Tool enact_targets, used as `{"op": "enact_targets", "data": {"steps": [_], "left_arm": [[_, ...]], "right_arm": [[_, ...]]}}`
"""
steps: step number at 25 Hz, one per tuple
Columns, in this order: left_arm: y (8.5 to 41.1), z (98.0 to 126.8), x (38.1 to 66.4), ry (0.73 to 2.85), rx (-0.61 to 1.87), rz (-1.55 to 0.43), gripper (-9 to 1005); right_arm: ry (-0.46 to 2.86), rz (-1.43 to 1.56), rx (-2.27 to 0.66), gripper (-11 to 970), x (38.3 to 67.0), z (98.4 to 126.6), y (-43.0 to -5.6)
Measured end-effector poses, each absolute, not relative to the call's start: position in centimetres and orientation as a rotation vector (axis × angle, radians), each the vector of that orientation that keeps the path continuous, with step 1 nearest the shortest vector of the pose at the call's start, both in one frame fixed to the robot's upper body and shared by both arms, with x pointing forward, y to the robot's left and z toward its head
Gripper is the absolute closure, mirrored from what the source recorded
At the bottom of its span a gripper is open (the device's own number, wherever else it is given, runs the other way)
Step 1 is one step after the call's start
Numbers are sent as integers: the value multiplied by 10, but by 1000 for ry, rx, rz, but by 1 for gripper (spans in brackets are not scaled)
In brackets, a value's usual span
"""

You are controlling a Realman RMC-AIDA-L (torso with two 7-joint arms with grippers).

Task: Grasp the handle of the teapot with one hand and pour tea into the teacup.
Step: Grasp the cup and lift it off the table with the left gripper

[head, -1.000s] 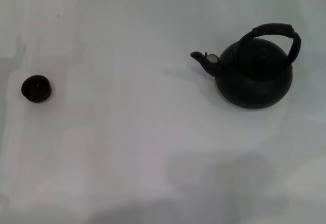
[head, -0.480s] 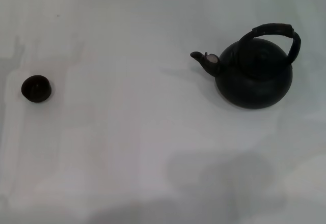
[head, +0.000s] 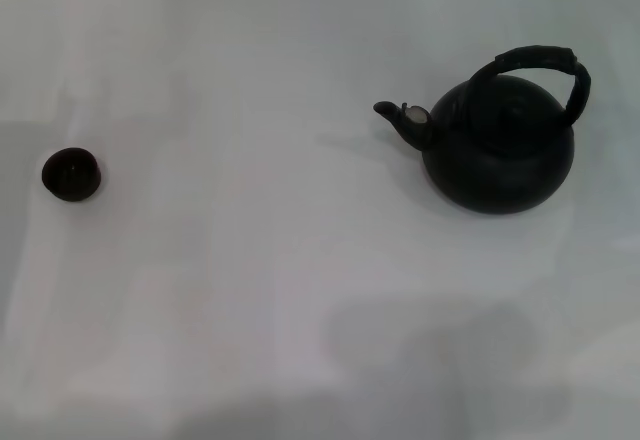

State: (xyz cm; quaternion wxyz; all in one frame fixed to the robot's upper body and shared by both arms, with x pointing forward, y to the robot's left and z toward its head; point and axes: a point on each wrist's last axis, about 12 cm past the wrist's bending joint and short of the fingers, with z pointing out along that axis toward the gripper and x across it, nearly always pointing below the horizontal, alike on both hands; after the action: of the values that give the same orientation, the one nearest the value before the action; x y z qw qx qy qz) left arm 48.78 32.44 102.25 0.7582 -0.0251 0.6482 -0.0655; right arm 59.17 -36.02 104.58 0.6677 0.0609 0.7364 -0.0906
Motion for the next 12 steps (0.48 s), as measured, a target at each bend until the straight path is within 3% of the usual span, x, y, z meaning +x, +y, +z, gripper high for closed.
{"op": "enact_targets", "data": {"steps": [12], "left_arm": [[299, 1002, 464, 1532, 143, -260, 134]], "right_arm": [[1636, -244, 166, 248, 579, 1046, -379]]}}
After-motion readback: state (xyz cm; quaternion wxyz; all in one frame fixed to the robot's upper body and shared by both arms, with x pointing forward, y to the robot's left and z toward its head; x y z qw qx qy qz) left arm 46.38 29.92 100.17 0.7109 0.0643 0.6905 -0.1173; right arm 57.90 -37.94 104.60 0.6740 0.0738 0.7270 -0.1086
